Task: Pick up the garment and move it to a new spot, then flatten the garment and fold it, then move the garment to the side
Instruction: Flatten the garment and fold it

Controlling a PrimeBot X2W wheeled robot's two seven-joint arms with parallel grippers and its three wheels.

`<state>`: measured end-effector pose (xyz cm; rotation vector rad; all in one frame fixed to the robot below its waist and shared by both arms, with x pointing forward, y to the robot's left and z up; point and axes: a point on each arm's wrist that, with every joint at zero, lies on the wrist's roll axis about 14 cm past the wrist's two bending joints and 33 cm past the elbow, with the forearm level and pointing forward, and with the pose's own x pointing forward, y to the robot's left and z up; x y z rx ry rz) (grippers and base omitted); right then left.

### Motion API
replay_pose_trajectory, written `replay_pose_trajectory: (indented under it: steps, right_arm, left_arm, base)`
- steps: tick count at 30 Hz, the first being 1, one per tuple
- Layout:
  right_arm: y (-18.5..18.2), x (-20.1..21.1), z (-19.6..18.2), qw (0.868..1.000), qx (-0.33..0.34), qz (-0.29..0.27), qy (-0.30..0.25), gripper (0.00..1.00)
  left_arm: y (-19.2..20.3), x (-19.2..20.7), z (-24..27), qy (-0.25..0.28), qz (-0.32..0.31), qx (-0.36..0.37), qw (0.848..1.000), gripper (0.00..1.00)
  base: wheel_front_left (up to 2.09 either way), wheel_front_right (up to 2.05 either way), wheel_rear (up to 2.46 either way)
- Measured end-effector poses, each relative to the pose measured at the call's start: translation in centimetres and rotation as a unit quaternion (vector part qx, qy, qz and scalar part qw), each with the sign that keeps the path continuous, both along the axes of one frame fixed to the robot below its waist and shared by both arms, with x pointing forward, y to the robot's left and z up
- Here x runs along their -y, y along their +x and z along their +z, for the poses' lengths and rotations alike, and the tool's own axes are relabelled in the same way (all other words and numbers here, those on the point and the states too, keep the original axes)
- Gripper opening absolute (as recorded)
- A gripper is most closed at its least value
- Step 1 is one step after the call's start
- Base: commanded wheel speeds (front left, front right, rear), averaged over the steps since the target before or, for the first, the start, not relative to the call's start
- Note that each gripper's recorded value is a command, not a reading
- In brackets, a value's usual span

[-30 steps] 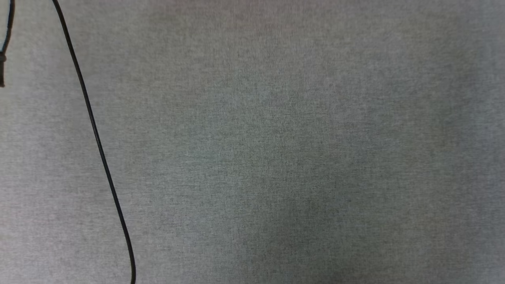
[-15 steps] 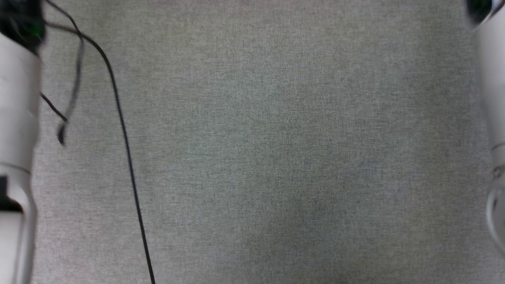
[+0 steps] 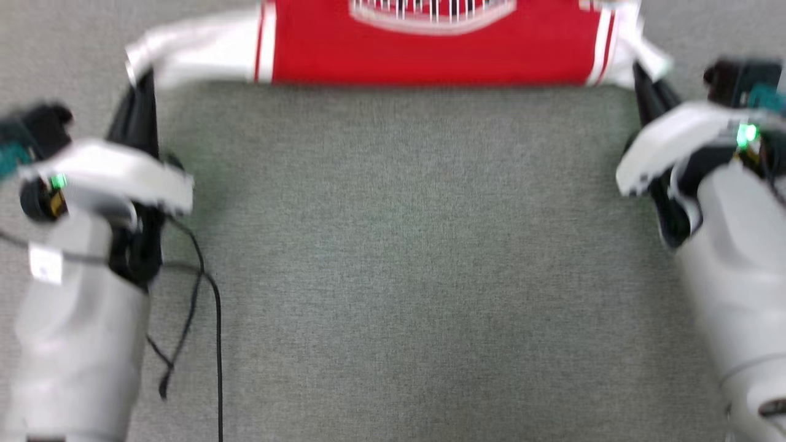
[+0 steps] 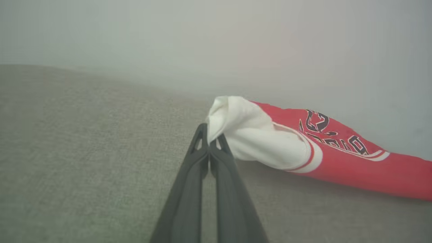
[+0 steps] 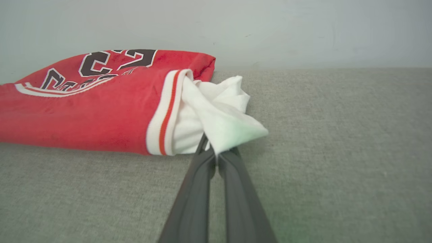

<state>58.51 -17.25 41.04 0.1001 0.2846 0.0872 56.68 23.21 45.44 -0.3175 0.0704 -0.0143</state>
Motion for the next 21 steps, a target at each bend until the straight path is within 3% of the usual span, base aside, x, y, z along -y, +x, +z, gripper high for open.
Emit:
replay_pose_trajectory:
  steps: [13, 21]
  right_arm:
    - [-10.8, 2.7, 0.1, 1.000, 0.001, -0.027, 0.014, 0.00]
    - [-19.5, 3.6, -0.5, 0.998, -0.035, -0.052, 0.025, 0.00]
  left_arm:
    - [-12.3, -0.1, -1.0, -0.002, 0.029, -0.019, 0.999, 0.00]
    - [-19.1, 0.2, -1.2, 0.005, 0.039, -0.029, 0.999, 0.00]
  base:
    - [0.00, 0.00, 0.00]
    - [0.00, 0.00, 0.00]
